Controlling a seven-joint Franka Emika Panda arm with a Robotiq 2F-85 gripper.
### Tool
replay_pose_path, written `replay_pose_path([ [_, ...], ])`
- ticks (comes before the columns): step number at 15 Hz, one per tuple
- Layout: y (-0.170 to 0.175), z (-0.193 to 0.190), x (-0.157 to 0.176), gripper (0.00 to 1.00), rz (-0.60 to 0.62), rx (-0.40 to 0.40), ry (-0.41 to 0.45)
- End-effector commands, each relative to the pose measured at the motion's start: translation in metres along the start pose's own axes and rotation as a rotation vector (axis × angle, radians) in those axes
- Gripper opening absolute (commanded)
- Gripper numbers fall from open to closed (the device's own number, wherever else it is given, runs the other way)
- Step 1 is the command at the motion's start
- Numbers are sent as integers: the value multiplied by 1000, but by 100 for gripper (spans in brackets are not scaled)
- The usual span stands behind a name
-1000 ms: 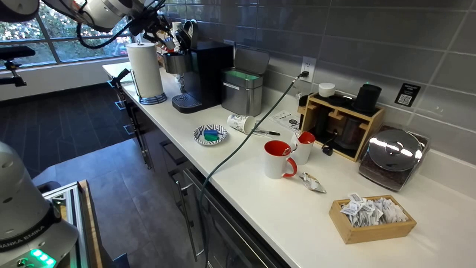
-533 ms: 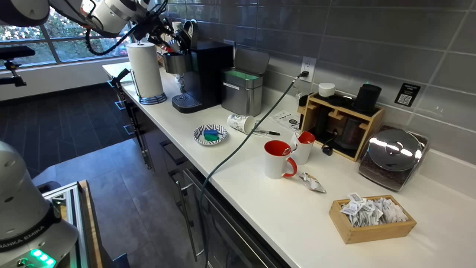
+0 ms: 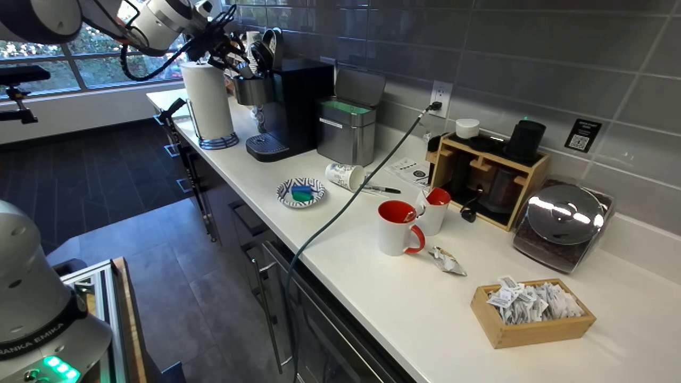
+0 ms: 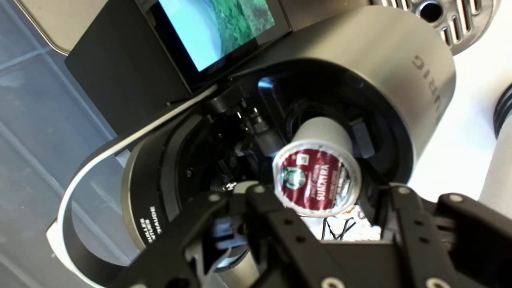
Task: Put the coffee pod in the coffeemaker.
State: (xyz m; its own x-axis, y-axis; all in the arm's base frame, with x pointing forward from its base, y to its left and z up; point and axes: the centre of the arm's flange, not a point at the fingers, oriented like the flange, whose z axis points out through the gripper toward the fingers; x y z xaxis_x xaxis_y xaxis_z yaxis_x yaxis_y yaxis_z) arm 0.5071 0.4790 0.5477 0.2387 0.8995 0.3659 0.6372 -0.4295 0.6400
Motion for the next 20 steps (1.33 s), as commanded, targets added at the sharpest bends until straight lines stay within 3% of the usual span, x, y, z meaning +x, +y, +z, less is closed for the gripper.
replay_pose_path([
  [1, -2, 9, 11, 76, 18, 16, -29],
  [3, -2, 10, 12, 82, 21, 11, -32],
  [5, 0, 10, 13, 98, 27, 9, -27],
  [8, 9, -6, 11, 100, 34, -14, -28],
  [14, 26, -62, -43, 100, 79, -65, -255],
  [20, 25, -103, -138, 100, 275, -205, -548],
])
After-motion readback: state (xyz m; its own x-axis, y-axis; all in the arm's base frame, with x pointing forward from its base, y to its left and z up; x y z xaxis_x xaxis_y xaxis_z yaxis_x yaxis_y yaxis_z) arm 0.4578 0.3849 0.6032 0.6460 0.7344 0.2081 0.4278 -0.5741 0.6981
